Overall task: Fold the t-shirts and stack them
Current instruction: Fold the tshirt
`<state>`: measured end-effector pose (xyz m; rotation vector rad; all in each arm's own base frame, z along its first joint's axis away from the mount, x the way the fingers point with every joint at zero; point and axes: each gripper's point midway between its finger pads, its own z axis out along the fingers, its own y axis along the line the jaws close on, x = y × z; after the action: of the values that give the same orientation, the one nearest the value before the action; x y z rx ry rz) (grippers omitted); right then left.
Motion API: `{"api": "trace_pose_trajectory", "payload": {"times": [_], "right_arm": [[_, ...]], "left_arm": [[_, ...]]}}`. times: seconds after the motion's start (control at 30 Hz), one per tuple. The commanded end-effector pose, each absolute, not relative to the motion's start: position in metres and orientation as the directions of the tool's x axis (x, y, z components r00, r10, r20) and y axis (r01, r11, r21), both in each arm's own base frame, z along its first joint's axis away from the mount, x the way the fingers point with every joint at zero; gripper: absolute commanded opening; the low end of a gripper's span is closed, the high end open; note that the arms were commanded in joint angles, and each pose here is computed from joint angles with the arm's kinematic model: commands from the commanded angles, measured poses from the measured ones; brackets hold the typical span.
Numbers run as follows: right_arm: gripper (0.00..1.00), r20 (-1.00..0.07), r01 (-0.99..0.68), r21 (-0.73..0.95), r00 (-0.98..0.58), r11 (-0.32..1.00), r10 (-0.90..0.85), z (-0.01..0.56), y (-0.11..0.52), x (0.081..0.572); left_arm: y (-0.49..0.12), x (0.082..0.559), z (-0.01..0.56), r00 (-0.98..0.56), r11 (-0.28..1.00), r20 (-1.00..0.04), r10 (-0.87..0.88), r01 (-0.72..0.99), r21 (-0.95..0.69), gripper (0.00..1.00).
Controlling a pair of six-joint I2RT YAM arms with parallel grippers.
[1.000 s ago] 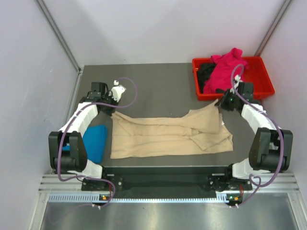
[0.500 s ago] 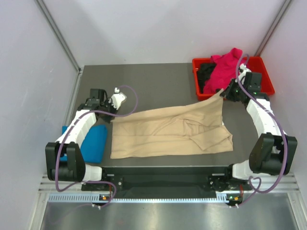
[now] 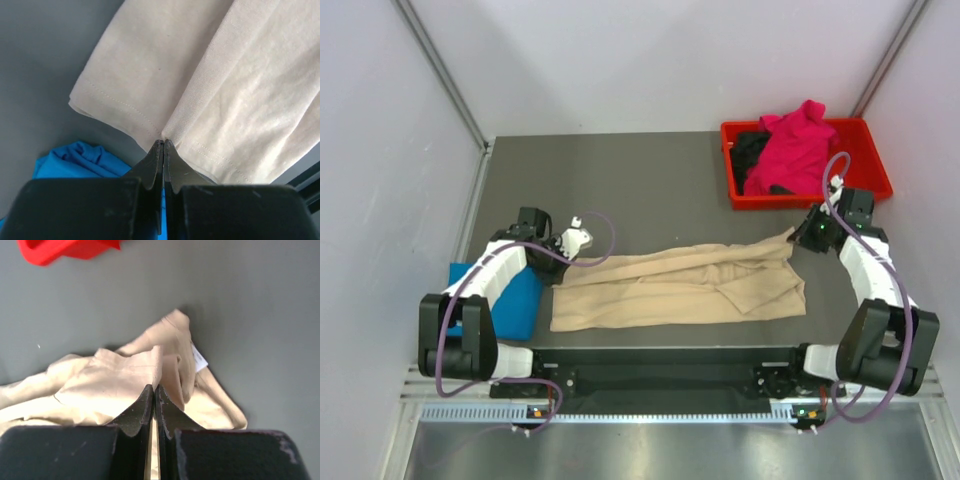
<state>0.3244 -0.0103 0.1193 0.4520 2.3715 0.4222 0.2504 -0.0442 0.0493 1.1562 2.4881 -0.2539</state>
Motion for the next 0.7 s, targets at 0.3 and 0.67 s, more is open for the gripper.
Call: {"api": "trace_pose_trajectory", "payload": {"times": [0.3, 0.67], "right_arm": [[0.0, -0.493, 0.214, 0.5, -0.727, 0.839, 0.479, 0.107, 0.007, 0.292], [0.01, -0.367, 0.413, 0.565, -0.649, 0.714, 0.666, 0.069, 0.001, 0.243]], "left_arm": [[-0.038, 0.24, 0.049, -0.545, 0.586, -0.37, 0.752, 0.81, -0.002, 0.0], [-0.039, 0.241, 0.049, -0.537, 0.564, -0.352, 0.767, 0.825, -0.028, 0.03]]}}
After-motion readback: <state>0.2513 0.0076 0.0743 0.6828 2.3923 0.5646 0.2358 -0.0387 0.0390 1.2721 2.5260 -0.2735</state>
